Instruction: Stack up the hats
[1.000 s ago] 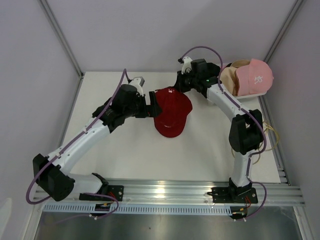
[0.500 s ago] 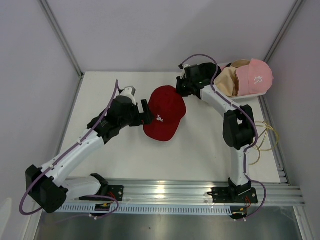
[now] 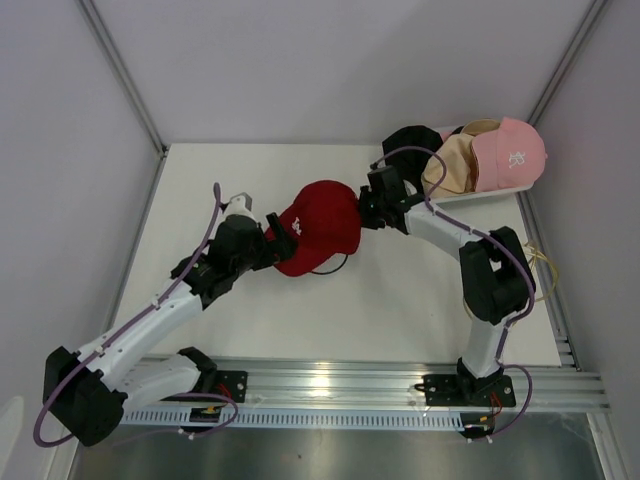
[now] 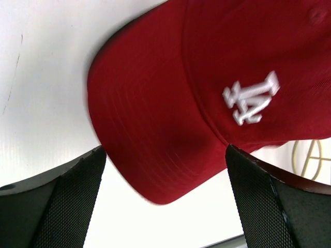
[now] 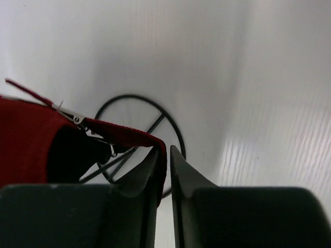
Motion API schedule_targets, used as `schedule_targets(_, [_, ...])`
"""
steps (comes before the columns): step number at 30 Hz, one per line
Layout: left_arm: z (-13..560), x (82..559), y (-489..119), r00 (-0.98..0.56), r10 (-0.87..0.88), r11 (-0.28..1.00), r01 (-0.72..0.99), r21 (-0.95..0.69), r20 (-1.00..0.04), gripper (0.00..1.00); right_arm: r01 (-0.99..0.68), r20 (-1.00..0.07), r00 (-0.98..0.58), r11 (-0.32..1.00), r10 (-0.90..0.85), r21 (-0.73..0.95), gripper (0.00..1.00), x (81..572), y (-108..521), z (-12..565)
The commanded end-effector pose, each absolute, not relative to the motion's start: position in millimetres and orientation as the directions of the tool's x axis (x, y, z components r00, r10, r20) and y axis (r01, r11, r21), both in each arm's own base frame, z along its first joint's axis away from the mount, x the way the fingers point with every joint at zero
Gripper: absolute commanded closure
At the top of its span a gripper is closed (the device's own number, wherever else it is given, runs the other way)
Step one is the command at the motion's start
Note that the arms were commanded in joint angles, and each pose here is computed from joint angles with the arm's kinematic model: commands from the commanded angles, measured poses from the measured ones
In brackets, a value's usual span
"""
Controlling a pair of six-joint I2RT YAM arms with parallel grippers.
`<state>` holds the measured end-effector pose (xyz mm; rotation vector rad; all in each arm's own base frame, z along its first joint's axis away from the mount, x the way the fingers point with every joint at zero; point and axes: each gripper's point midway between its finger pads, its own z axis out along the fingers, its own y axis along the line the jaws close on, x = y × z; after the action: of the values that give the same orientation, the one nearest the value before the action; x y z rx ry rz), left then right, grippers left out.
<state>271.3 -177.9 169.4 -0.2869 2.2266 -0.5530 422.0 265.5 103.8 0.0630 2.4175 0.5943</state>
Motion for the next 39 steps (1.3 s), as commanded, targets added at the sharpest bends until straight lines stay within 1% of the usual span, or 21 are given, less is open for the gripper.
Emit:
schedule_targets(1, [191.2,282.8,-171.7,-0.581,-0.442,0.855,-0.042,-0.517,-0.683,0.01,0.007,-0.513,-0.829,0.922,0.222,0.387,0.82,391.7,250.1,74.2])
schedule_targets(2, [192.2,285.5,-167.9,-0.577,-0.445,0.856,-0.048,-0.515,-0.685,0.01,0.001,-0.523,-0.821,0.918,0.227,0.396,0.72,390.5,250.3,84.0])
schedule_targets(4, [191.3,288.6,-163.5,-0.580,-0.426,0.866,-0.041,-0.498,-0.694,0.01,-0.003,-0.542,-0.811,0.925,0.219,0.380,0.58,390.0,247.4,93.4])
schedule_targets(5, [193.2,292.0,-160.2,-0.581,-0.424,0.866,-0.037,-0.498,-0.695,0.00,-0.014,-0.555,-0.802,0.921,0.222,0.388,0.43,389.8,247.5,104.9])
schedule_targets(7, [199.0,298.0,-154.6,-0.574,-0.406,0.875,-0.018,-0.485,-0.711,0.01,-0.027,-0.574,-0.788,0.919,0.223,0.394,0.33,388.5,246.4,120.0])
schedule_targets(8, [203.4,300.3,-154.7,-0.571,-0.397,0.877,-0.005,-0.481,-0.719,0.00,-0.035,-0.589,-0.777,0.918,0.223,0.394,0.24,389.0,244.7,128.1])
schedule_targets(10, [215.5,305.0,-153.7,-0.553,-0.375,0.886,0.021,-0.462,-0.744,0.00,-0.061,-0.622,-0.750,0.912,0.226,0.405,0.14,387.1,242.7,153.4])
schedule_targets(11, [215.2,306.8,-151.3,-0.551,-0.369,0.892,0.016,-0.451,-0.748,0.01,-0.079,-0.640,-0.735,0.908,0.226,0.411,0.06,388.8,243.6,166.5])
schedule_targets(12, [216.0,308.7,-150.2,-0.550,-0.358,0.898,0.019,-0.440,-0.755,0.00,-0.096,-0.651,-0.723,0.901,0.229,0.423,0.04,386.9,243.8,180.7])
schedule_targets(14, [221.8,312.6,-147.8,-0.543,-0.360,0.900,0.012,-0.436,-0.758,0.01,-0.113,-0.668,-0.707,0.894,0.233,0.433,0.02,386.4,242.3,201.0])
schedule_targets(22, [231.5,315.8,-141.5,-0.524,-0.367,0.900,0.009,-0.437,-0.768,0.01,-0.131,-0.735,-0.593,0.862,0.327,0.489,0.02,376.5,212.8,269.2])
schedule_targets(25, [235.0,313.7,-142.7,-0.517,-0.372,0.894,0.024,-0.447,-0.771,0.01,-0.137,-0.750,-0.579,0.870,0.318,0.474,0.02,373.1,204.0,275.5])
schedule_targets(29, [232.2,299.2,-144.6,-0.527,-0.374,0.880,0.058,-0.472,-0.763,0.00,-0.131,-0.772,-0.555,0.883,0.311,0.450,0.01,371.0,194.5,282.5])
schedule_targets(31, [219.7,293.1,-134.9,-0.522,-0.375,0.891,0.024,-0.453,-0.766,0.00,-0.146,-0.788,-0.534,0.885,0.305,0.442,0.01,373.0,193.5,287.4])
schedule_targets(32, [218.4,291.9,-126.8,-0.505,-0.383,0.897,-0.005,-0.441,-0.773,0.00,-0.161,-0.799,-0.526,0.888,0.292,0.431,0.01,373.7,193.7,288.6])
schedule_targets(33, [223.7,292.2,-112.6,-0.456,-0.398,0.904,-0.050,-0.424,-0.796,0.01,-0.167,-0.805,-0.518,0.889,0.289,0.427,0.01,374.6,193.1,291.4])
schedule_targets(35, [224.3,291.3,-100.3,-0.424,-0.408,0.906,-0.082,-0.414,-0.808,0.01,-0.204,-0.826,-0.491,0.886,0.276,0.417,0.01,377.5,196.3,299.2])
schedule_targets(38, [238.9,291.6,-99.3,-0.373,-0.419,0.899,-0.044,-0.435,-0.828,0.01,-0.244,-0.838,-0.471,0.873,0.274,0.423,0.02,382.5,203.1,309.2])
schedule_targets(39, [243.3,291.7,-101.5,-0.368,-0.412,0.900,-0.023,-0.435,-0.834,0.00,-0.290,-0.840,-0.473,0.853,0.266,0.433,0.02,380.6,211.9,318.0])
